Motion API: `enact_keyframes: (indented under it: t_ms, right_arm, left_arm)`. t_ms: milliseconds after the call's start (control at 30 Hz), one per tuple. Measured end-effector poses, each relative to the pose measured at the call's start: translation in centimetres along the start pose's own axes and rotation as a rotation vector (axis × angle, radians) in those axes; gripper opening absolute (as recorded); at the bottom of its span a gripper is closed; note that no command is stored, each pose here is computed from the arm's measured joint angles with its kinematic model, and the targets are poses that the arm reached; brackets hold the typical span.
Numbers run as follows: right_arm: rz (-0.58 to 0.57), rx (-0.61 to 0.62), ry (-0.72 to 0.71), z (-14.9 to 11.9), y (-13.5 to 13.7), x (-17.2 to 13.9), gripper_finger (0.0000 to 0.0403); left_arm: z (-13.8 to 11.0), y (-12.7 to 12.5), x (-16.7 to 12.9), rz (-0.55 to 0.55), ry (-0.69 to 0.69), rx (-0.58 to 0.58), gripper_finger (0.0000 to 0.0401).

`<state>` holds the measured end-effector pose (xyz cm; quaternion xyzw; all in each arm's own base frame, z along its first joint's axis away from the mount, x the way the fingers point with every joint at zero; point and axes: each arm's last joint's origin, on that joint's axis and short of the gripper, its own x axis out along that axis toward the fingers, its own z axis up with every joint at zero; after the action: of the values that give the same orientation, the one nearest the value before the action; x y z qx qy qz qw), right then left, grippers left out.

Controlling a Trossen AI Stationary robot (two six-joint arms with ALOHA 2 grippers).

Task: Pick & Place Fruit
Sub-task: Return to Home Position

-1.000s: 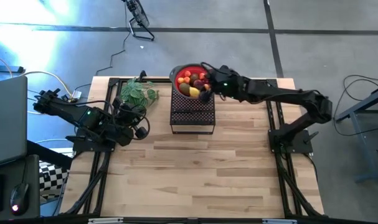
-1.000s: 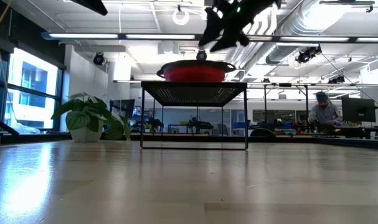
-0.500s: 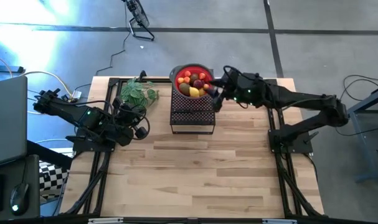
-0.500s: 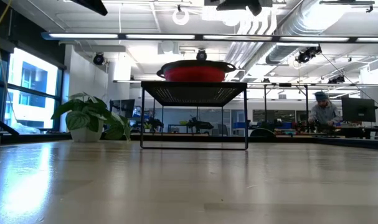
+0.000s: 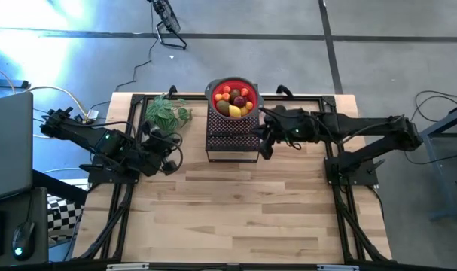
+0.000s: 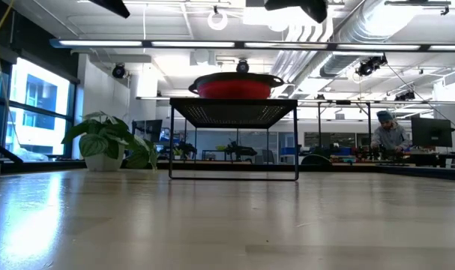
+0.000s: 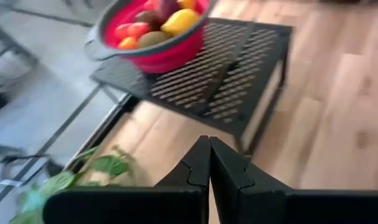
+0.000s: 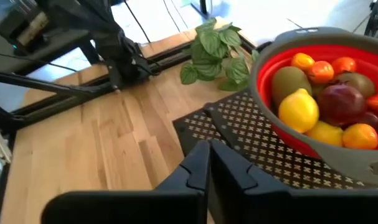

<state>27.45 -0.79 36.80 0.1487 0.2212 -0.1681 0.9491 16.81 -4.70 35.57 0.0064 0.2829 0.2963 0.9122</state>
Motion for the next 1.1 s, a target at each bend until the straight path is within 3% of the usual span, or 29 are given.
enact_keyframes:
  t_ms: [433,733,933,1100]
  right_arm:
    - [-0.010,-0.029,-0.030,-0.6,1.8,-0.6,0.0003]
    - [-0.009,-0.028,-0.032,-0.6,1.8,-0.6,0.0003]
    - [-0.008,-0.023,-0.025,-0.6,1.8,-0.6,0.0003]
    - [-0.012,-0.026,-0.014,-0.7,1.8,-0.6,0.0003]
  left_arm:
    - [1.8,-1.1,0.0,-0.074,-0.154,0.056,0.0000]
    - [0.3,-2.1,2.3,-0.275,-0.271,0.037,0.0000]
    - [-0.2,-0.2,4.4,-0.341,-0.368,0.028,0.0000]
    - [-0.7,2.7,2.8,-0.308,-0.368,-0.011,0.0000]
